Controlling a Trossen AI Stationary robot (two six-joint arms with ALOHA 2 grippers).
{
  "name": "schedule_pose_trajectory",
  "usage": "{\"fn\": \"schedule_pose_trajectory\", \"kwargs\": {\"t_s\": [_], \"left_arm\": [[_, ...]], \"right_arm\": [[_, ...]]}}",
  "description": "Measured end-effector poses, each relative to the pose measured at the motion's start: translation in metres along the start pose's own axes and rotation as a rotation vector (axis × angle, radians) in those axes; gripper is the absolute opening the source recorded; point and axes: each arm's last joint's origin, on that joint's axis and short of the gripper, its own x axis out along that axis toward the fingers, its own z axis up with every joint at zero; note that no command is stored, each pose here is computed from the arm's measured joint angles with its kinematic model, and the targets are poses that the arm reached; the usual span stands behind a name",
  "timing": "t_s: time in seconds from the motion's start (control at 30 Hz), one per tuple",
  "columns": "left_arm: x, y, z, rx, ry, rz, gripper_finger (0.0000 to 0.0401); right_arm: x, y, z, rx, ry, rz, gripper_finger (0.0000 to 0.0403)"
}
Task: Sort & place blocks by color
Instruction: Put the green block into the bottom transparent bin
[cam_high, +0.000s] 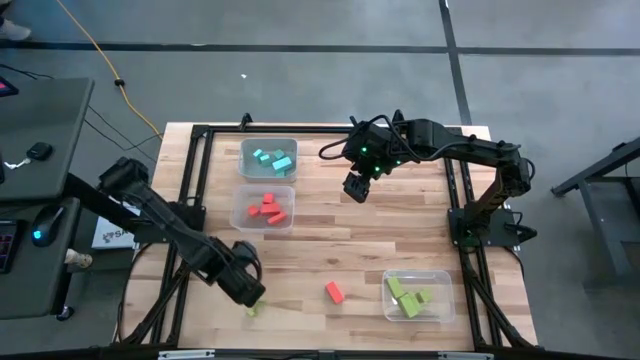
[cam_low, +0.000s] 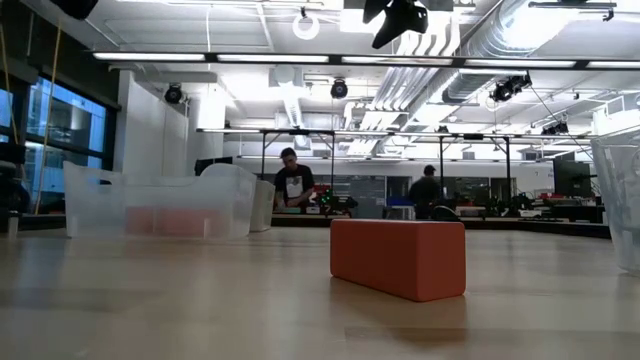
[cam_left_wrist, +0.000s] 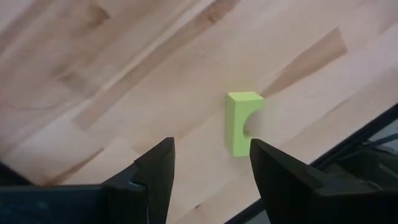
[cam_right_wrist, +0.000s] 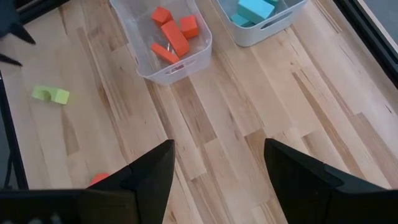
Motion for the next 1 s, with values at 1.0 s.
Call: {"fn": "schedule_pose_trajectory", "kwargs": {"t_s": [1.0], "left_arm": [[0.073,-0.040,-0.038,-0.043,0.042,-0.034,0.0182]], "right_arm": [[0.000,0.000,0.003,0.000,-0.033,-0.009,0.0238]]}}
